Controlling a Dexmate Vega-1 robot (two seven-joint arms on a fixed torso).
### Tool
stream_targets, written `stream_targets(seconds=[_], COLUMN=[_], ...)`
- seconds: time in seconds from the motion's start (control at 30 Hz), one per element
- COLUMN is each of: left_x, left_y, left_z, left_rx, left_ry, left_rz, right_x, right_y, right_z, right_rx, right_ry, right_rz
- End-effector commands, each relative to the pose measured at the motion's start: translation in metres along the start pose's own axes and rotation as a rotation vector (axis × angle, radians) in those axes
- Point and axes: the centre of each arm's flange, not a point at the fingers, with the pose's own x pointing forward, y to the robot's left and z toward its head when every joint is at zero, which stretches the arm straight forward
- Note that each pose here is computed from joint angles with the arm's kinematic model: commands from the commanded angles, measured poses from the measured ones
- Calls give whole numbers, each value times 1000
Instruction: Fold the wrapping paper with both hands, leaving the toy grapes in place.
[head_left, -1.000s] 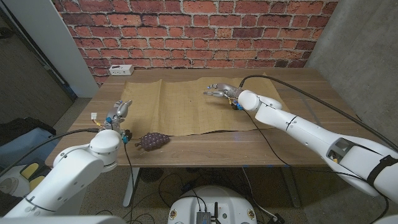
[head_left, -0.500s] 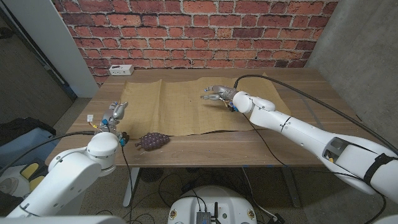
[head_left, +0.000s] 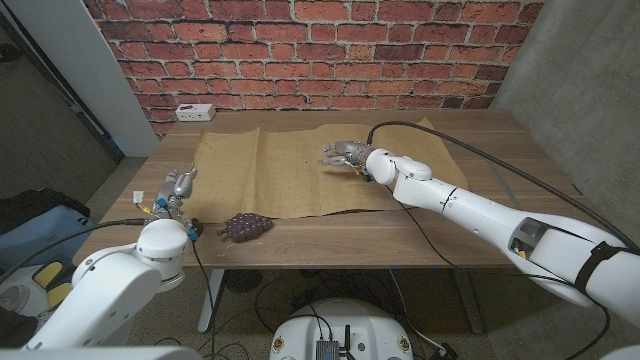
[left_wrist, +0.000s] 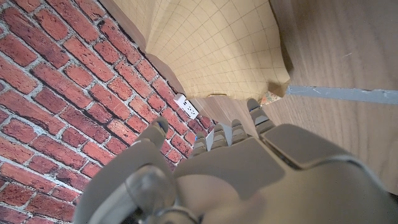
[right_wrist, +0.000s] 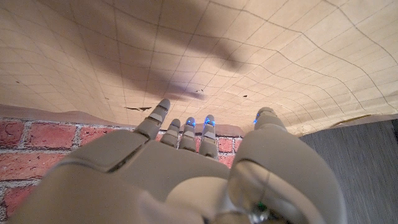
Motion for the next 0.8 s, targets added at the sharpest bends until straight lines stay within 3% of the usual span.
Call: stream_targets(seconds=[0.03, 0.33, 0.6, 0.8], left_x=[-11, -13, -9, -8], left_y=[9, 10, 7, 5], left_z=[-12, -16, -17, -18], left_rx=[-20, -33, -45, -23], left_ry=[62, 73, 80, 137], left_rz=[73, 73, 50, 83], right_x=[9, 12, 5, -4], right_y=[11, 18, 24, 26], right_z=[3, -3, -10, -16], right_rx=[-37, -54, -67, -73], right_ry=[19, 49, 82, 105], right_rz=[46, 82, 100, 110])
